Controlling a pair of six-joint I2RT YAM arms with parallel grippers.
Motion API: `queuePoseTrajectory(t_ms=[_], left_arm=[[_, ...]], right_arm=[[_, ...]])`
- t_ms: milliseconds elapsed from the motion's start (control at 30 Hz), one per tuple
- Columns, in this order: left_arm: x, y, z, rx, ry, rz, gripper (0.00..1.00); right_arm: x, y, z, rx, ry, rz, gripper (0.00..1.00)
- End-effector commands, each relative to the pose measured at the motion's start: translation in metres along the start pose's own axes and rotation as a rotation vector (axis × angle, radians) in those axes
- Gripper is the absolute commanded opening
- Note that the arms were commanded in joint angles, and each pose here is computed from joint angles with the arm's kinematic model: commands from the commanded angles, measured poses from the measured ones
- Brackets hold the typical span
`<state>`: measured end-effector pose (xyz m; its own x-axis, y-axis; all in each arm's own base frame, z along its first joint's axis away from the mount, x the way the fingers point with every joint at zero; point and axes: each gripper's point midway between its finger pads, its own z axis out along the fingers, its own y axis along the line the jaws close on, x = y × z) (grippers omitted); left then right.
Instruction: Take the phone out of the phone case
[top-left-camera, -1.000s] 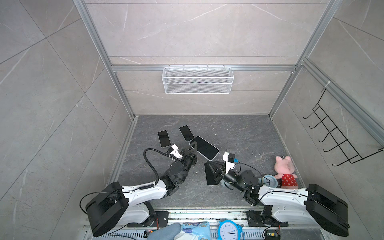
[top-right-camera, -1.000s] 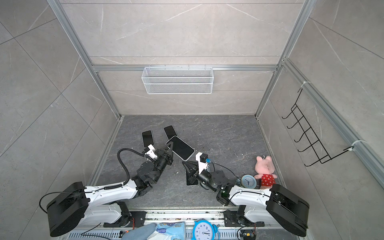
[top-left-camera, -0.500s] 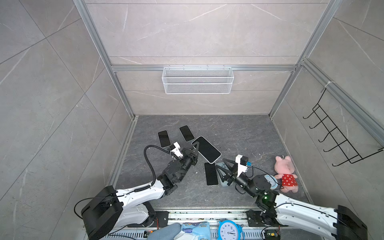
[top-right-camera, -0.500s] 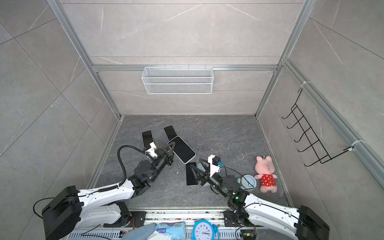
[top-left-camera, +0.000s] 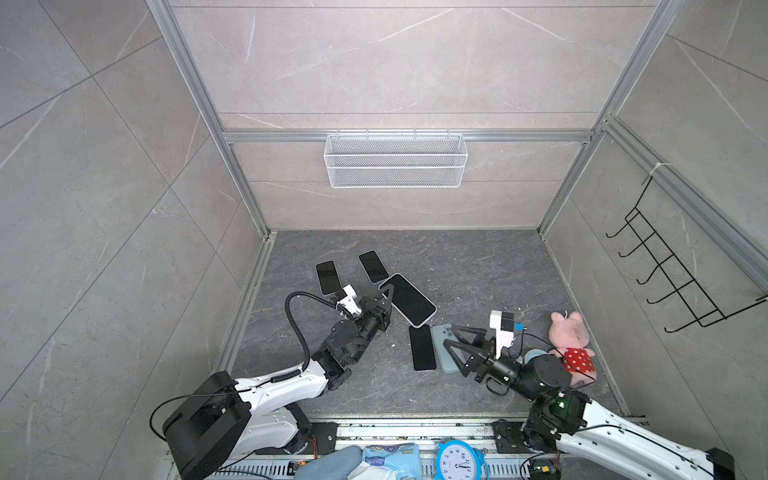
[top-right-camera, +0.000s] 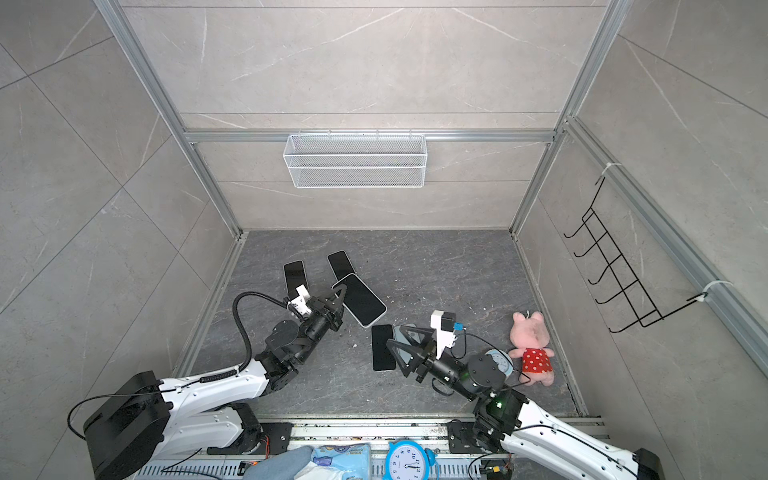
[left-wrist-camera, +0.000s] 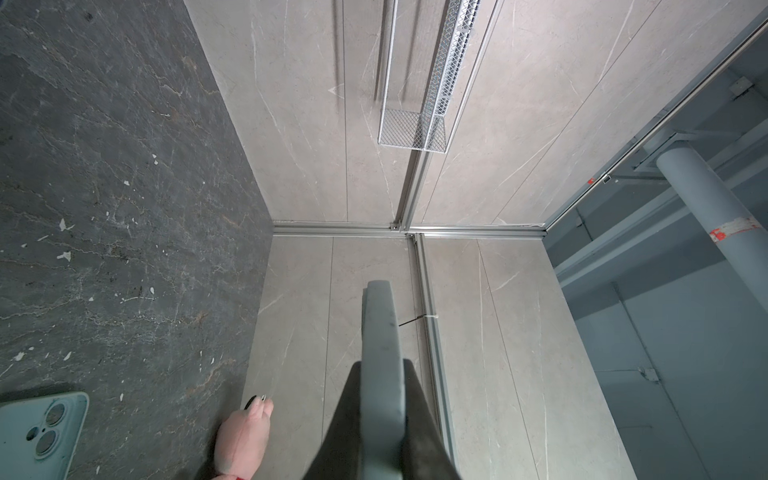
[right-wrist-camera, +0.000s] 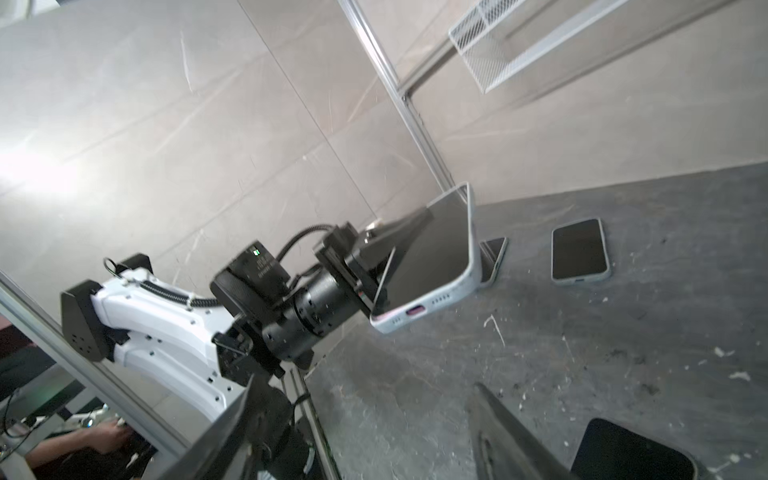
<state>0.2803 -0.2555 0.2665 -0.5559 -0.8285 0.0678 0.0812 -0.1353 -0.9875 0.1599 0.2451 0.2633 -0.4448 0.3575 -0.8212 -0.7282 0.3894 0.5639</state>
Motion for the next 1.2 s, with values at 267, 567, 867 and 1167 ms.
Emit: queuePoseTrajectory(t_ms=[267,567,867,1167], left_arm=[[0.002,-0.045,-0.003,0.160,0.002,-0.033,0.00],[0.003,-0.045,-0.006,0.164,0.004,-0.028,0.00],[0.002,-0.048,-0.010,0.175,0.003,-0.030,0.00],[0.004,-0.053,-0.011,0.185,0.011,-0.021,0.00]], right_arm=[[0.012,0.010,0.045,-0.136,0.003,0.118,0.72],[0.007,0.002,0.055,-0.121,-0.053,0.165,0.73],[0.008,-0.014,0.058,-0.061,-0.069,0.182,0.68],[0.005,-0.022,0.064,-0.061,-0.085,0.212,0.56]])
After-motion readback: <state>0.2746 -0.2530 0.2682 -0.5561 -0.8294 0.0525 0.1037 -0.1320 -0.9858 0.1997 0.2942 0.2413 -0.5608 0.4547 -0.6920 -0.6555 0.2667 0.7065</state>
